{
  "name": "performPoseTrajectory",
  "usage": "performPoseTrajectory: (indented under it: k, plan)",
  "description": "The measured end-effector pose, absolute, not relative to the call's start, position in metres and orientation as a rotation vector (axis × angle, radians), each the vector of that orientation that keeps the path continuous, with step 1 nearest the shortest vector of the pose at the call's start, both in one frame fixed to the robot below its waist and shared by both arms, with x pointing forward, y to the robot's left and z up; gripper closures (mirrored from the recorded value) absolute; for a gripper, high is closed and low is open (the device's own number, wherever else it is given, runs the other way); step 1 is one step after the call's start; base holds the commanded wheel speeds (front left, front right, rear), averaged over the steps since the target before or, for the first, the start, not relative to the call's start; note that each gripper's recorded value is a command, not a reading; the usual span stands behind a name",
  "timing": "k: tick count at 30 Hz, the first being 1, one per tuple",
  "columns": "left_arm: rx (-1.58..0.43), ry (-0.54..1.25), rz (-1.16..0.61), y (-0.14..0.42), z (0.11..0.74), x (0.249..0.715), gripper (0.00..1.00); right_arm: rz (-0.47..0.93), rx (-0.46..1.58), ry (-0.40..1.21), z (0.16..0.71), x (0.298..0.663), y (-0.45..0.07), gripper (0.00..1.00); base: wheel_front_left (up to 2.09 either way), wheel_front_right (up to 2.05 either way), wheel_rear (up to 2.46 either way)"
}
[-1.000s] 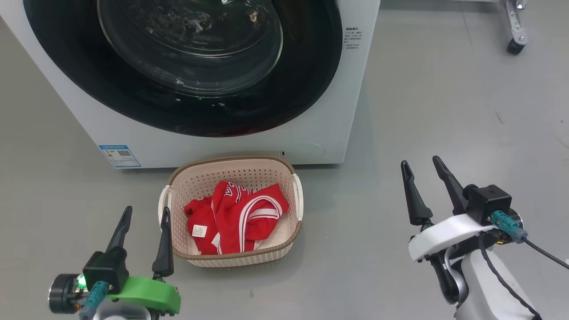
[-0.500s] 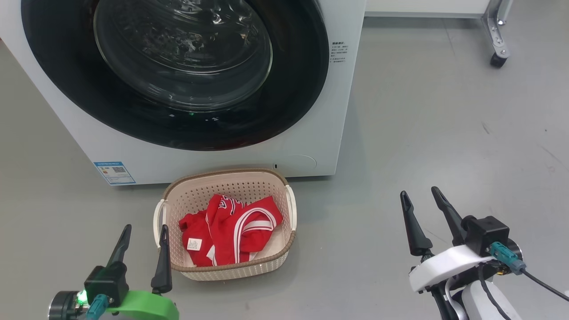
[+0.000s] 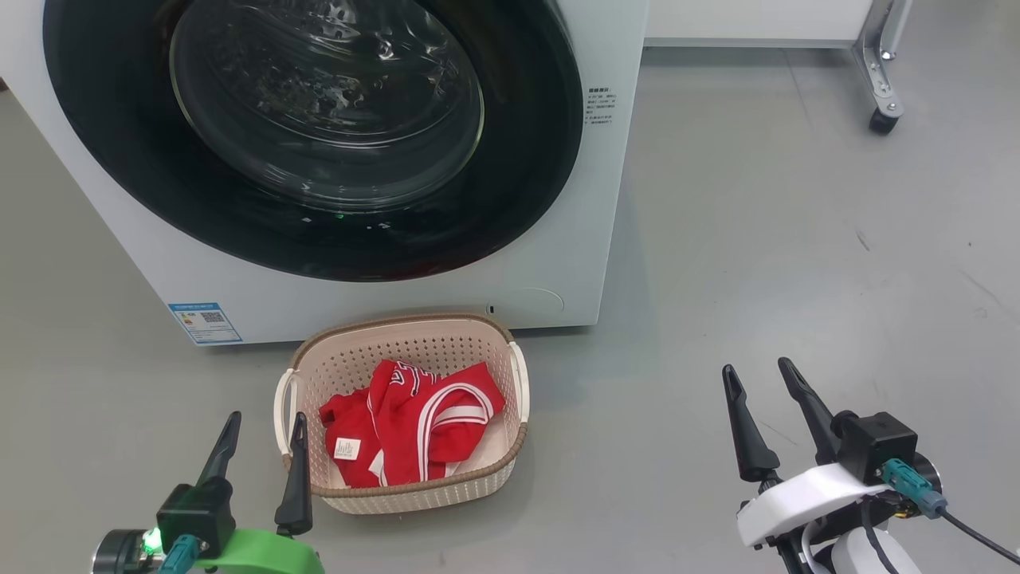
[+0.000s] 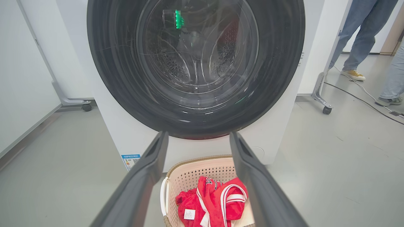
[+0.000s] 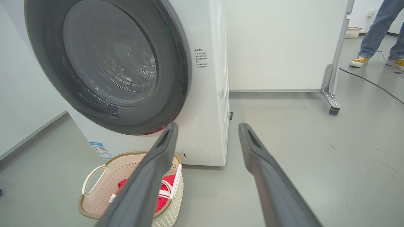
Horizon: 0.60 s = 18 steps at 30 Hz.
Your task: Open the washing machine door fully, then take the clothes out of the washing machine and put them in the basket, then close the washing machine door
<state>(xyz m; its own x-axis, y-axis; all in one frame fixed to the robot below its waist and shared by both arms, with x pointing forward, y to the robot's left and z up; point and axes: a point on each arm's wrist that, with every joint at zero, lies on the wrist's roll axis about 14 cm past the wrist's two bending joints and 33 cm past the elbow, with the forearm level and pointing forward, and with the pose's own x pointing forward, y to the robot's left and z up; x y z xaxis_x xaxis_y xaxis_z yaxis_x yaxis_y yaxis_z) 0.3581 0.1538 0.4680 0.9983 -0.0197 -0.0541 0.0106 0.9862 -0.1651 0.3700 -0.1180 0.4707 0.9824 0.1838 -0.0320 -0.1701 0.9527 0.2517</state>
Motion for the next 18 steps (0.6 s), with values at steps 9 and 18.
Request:
performPoseTrajectory:
  k: [9, 18]
  plan:
    - [-0.166, 0.057, -0.019, 0.1528, 0.4693, 0.3568, 0.00, 0.170, 0.251, 0.050, 0.4722, 0.3670, -0.1196, 0.00, 0.00, 0.00, 0.00]
    - [-0.167, 0.065, -0.022, 0.1517, 0.4679, 0.3554, 0.00, 0.169, 0.249, 0.054, 0.4707, 0.3645, -0.1192, 0.00, 0.00, 0.00, 0.00]
